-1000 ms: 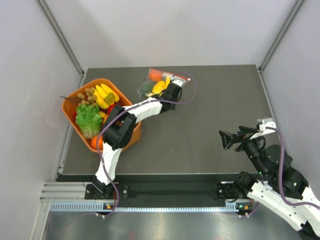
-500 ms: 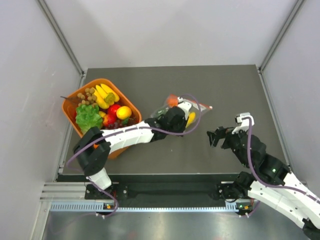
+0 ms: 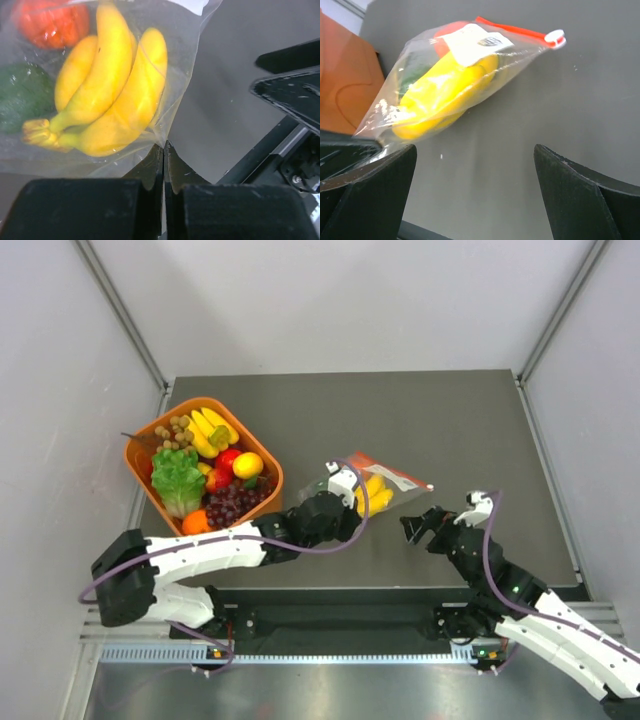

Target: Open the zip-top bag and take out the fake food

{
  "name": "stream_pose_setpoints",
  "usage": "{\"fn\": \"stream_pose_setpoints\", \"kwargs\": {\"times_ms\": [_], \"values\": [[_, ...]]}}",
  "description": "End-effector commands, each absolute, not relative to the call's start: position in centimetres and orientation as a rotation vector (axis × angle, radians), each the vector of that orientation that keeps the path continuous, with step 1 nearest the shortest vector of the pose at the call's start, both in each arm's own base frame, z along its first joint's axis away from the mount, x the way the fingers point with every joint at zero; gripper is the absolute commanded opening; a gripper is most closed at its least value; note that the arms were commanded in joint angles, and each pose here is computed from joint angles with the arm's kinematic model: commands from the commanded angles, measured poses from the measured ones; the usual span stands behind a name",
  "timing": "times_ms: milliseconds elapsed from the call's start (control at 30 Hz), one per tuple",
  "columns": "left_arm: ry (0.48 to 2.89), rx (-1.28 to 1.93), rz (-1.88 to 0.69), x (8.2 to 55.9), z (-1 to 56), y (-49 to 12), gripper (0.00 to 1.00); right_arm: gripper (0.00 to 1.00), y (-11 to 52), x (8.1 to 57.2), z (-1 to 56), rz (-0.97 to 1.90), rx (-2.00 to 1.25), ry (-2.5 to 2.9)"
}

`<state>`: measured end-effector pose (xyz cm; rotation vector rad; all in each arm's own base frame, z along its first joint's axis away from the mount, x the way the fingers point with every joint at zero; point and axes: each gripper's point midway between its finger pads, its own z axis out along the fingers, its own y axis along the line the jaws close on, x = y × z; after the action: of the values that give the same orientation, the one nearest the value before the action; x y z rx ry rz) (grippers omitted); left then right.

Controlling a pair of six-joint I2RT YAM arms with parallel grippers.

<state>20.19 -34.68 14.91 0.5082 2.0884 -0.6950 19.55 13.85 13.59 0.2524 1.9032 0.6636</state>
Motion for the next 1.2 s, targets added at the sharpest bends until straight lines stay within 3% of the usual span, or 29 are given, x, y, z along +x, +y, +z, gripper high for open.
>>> {"fn": "stream_pose_setpoints", "kwargs": {"times_ms": [0, 633, 733, 767, 800, 833, 867, 933, 967, 1000, 1067, 1167], "values": [[1.979, 0.406, -0.785, 20.2, 18.4, -34.5, 0.0, 1.0, 14.7, 20.4, 14.9, 0.782, 0.379, 1.817], [1.937, 0.586, -0.987, 13.4, 17.2, -35.1, 0.0, 0.97, 18.5, 24.1, 13.5, 0.852, 0.412, 1.736], [1.936, 0.665, -1.038, 11.8, 16.7, -35.6, 0.0, 0.79, 19.1, 24.3, 14.6, 0.884, 0.348, 1.682], [1.932, 0.693, -1.054, 11.2, 16.7, -35.8, 0.0, 0.65, 19.2, 24.2, 15.0, 0.892, 0.337, 1.661], [1.928, 0.73, -1.062, 10.7, 16.5, -35.9, 0.02, 0.6, 19.1, 24.2, 15.9, 0.912, 0.328, 1.619], [1.929, 0.766, -1.082, 10.1, 16.3, -36.1, 0.09, 0.54, 19.0, 24.1, 16.8, 0.906, 0.287, 1.584], [1.927, 0.796, -1.088, 9.5, 16.1, -36.1, 0.24, 0.44, 19.0, 23.9, 17.4, 0.907, 0.263, 1.561], [1.926, 0.835, -1.075, 9.1, 16.1, -36.1, 0.38, 0.31, 18.6, 23.8, 18.7, 0.869, 0.192, 1.515], [1.92, 0.849, -1.07, 9.0, 16.3, -36.1, 0.47, 0.14, 18.5, 23.5, 20.1, 0.879, 0.164, 1.472], [1.896, 0.859, -1.071, 9.0, 17.1, -36.2, 0.59, 0.07, 18.4, 23.3, 21.1, 0.874, 0.139, 1.442], [1.887, 0.86, -1.051, 9.1, 17.8, -35.8, 0.64, 0.0, 18.2, 22.6, 22.7, 0.835, 0.03, 1.396], [1.799, 0.835, -1.061, 9.6, 22.1, -35.3, 0.67, 0.0, 18.1, 21.8, 25.0, 0.784, -0.092, 1.347]]}}
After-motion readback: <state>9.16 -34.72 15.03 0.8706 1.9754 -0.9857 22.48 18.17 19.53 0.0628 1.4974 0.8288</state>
